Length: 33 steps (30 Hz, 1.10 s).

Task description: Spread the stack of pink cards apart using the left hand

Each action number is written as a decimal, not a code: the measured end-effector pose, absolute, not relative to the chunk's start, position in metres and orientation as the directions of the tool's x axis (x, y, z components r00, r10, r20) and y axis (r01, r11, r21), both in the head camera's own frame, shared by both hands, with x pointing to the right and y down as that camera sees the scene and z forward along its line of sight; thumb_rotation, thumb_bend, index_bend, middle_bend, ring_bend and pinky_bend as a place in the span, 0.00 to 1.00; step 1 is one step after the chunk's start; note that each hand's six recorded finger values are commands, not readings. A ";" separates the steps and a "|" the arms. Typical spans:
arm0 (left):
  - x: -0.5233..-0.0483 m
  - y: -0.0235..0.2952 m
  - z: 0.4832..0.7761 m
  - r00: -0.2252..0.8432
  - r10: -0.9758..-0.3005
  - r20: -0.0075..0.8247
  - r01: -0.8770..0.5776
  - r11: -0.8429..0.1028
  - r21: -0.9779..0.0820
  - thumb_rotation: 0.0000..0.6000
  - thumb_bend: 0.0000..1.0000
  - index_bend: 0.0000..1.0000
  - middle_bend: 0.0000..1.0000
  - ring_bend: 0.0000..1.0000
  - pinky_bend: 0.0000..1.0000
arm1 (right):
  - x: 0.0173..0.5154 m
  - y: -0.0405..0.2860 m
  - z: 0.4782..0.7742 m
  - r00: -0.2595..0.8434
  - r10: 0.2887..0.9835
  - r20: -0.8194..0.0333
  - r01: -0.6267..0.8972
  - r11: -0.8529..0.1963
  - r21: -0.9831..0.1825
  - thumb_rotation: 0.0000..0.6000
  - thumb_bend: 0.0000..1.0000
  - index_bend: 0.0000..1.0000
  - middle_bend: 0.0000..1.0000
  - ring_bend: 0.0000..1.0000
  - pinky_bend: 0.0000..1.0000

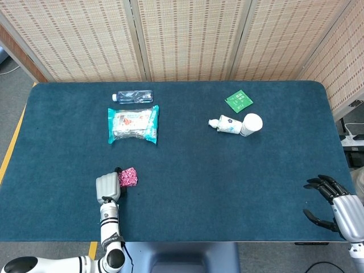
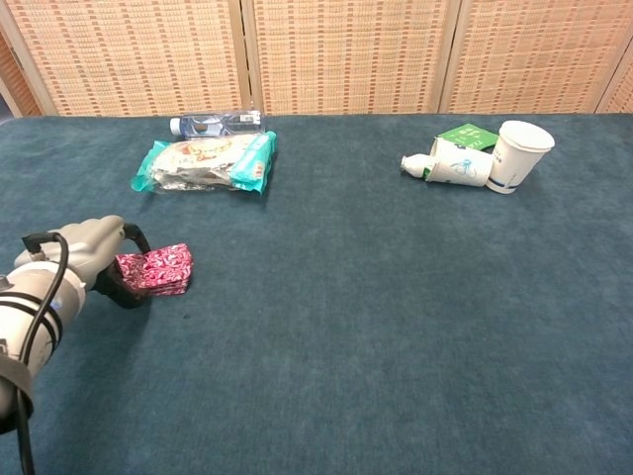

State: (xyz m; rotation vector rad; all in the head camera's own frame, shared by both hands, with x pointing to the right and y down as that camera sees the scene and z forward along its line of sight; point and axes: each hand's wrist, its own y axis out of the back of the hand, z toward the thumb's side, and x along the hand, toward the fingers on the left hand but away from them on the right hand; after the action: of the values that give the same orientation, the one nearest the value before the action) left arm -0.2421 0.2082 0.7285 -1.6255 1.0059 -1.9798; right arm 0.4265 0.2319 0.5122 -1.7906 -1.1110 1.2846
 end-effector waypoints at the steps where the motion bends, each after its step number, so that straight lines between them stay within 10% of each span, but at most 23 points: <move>1: -0.243 0.208 0.728 -0.252 -0.691 0.678 -0.141 -0.667 -0.732 1.00 0.38 0.42 1.00 1.00 1.00 | 0.426 0.232 0.512 0.156 0.906 -0.393 0.257 -0.421 -0.870 1.00 0.13 0.34 0.25 0.16 0.32; 33: -0.385 0.200 0.705 -0.204 -0.712 0.672 -0.005 -0.686 -0.727 1.00 0.37 0.46 1.00 1.00 1.00 | 0.424 0.234 0.517 0.156 0.899 -0.410 0.238 -0.437 -0.867 1.00 0.13 0.34 0.25 0.16 0.32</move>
State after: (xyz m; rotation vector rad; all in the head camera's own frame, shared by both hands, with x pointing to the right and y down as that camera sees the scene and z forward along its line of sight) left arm -0.3851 0.2003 0.7052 -1.5808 0.8412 -1.9396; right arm 0.4245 0.2342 0.5169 -1.7904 -1.0858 1.3063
